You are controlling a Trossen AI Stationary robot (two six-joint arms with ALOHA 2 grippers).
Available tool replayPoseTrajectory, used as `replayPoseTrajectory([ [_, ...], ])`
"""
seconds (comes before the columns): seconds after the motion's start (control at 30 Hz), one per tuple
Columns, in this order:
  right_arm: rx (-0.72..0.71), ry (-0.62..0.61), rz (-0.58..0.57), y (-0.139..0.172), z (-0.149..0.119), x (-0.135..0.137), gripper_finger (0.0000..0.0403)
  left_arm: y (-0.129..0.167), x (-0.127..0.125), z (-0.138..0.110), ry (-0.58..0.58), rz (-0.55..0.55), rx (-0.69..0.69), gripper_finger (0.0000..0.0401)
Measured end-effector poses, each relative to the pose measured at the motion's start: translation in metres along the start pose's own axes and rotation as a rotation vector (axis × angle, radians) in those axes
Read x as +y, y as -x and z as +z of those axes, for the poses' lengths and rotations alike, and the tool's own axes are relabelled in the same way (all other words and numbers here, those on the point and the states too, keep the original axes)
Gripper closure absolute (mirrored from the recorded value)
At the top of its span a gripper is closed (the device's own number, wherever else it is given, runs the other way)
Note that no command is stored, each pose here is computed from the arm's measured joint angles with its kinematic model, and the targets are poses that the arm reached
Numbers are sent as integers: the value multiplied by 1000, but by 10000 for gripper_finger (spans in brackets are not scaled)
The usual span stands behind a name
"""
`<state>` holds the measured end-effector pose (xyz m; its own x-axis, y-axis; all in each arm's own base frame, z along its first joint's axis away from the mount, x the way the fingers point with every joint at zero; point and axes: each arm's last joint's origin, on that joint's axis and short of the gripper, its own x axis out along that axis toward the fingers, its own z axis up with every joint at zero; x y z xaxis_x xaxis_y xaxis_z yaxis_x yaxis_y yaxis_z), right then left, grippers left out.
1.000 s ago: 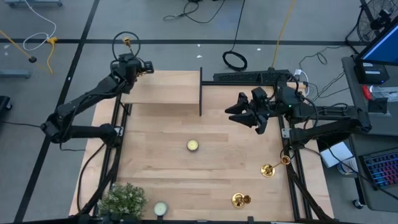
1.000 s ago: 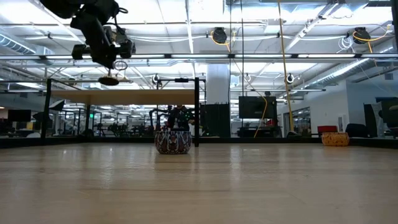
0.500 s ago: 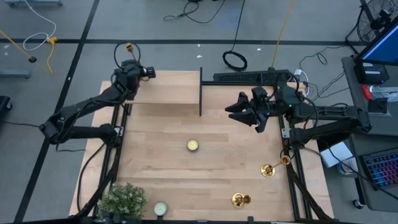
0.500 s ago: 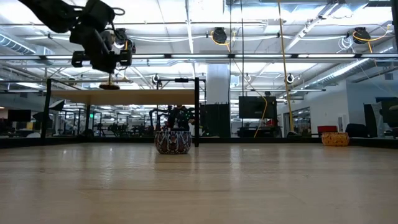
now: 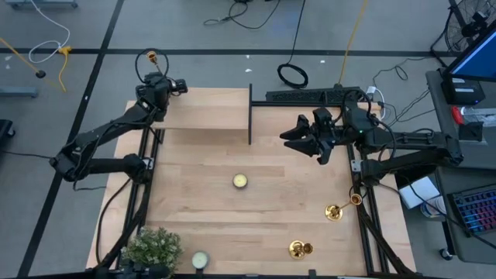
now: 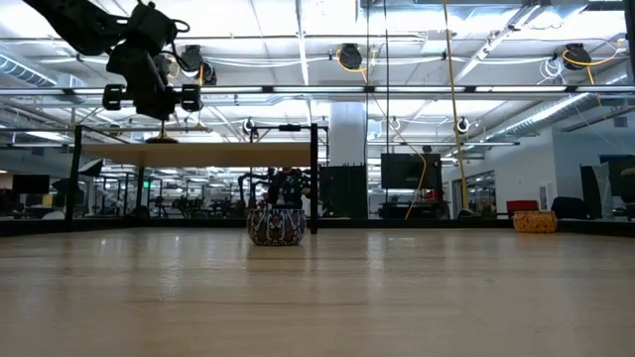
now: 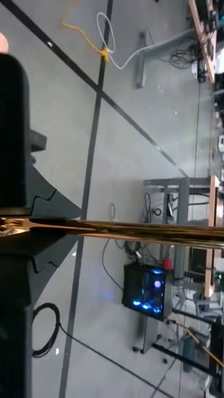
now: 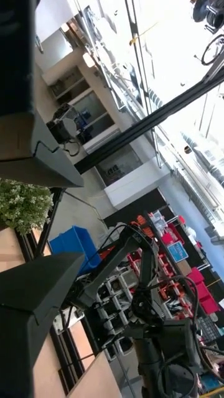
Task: Pick & Place candle stick holders
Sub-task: Put the top gold candle holder on the shelf
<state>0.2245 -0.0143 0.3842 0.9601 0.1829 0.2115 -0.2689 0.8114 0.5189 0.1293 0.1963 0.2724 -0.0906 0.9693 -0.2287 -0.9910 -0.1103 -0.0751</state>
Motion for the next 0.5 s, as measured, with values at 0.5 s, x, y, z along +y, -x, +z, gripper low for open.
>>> replayPoseTrajectory([
  [0.5,26,-4,-9,-3,-3,-3,225,37,-19,12,13,93,-102,385],
])
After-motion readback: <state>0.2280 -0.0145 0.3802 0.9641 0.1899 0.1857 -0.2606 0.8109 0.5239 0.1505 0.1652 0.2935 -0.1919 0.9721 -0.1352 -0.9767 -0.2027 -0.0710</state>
